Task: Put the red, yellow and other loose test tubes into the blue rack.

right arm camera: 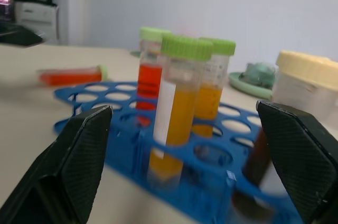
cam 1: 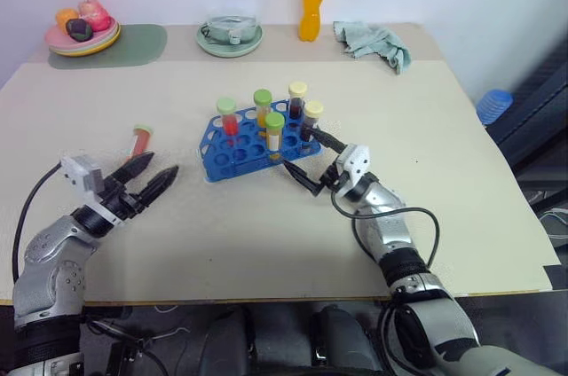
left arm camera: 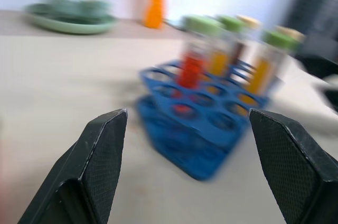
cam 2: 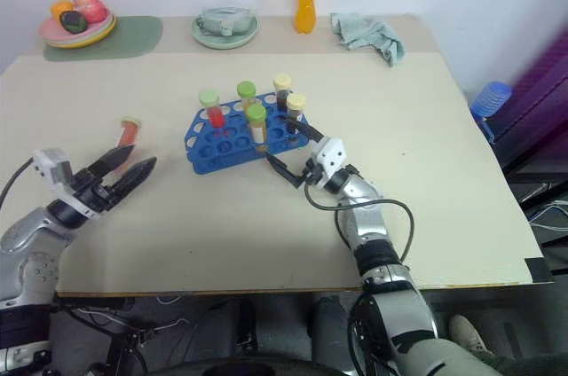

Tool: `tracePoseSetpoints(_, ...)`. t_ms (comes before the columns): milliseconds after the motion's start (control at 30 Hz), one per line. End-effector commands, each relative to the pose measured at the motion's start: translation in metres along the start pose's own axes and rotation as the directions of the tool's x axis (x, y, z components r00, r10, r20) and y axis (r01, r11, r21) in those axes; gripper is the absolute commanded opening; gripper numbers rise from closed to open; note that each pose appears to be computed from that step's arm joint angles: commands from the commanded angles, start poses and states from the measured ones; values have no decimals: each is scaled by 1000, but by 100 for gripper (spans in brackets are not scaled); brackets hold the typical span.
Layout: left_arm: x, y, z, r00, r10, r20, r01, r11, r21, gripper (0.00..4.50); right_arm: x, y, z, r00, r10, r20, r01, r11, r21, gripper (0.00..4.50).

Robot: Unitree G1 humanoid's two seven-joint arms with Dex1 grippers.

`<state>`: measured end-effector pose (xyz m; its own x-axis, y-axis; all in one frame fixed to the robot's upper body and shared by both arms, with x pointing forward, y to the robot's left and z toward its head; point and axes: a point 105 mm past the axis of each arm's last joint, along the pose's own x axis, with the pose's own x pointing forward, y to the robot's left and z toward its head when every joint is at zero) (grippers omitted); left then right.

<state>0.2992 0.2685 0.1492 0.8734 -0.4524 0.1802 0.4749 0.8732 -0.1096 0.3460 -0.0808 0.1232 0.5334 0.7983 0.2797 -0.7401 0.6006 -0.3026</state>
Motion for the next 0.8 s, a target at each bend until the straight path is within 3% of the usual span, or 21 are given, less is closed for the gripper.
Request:
tracePoseSetpoints(33, 4, 21, 26, 985, 168, 38, -166, 984, -60, 376, -13, -6, 29, 999, 51, 6, -51, 999, -15, 446)
tracePoseSetpoints(167, 13, 43, 39, 922, 385, -44, -388, 918, -80, 376, -26, -13, 55, 994, 95, -46, -97, 995, -30, 446)
tracePoseSetpoints(300, 19, 62, 46, 802, 573, -167, -583, 812, -10, 376, -24, -14, 86, 980, 177, -87, -181, 983, -38, 446)
tracePoseSetpoints(333, 19, 70, 36, 739, 608, -289, -640, 768, -21, 376, -21, -13, 93, 975, 203, -89, -207, 978, -31, 446)
tracePoseSetpoints(400, 27, 72, 32, 702, 572, -425, -652, 756, -59, 376, -16, -9, 104, 961, 252, -110, -257, 966, -36, 446)
tracePoseSetpoints(533, 37, 76, 37, 624, 559, -546, -707, 702, -90, 376, -4, -6, 120, 942, 309, -129, -315, 949, -30, 446)
tracePoseSetpoints(800, 56, 82, 34, 523, 521, -675, -745, 664, -64, 376, 14, -14, 140, 910, 356, -212, -372, 928, -39, 446)
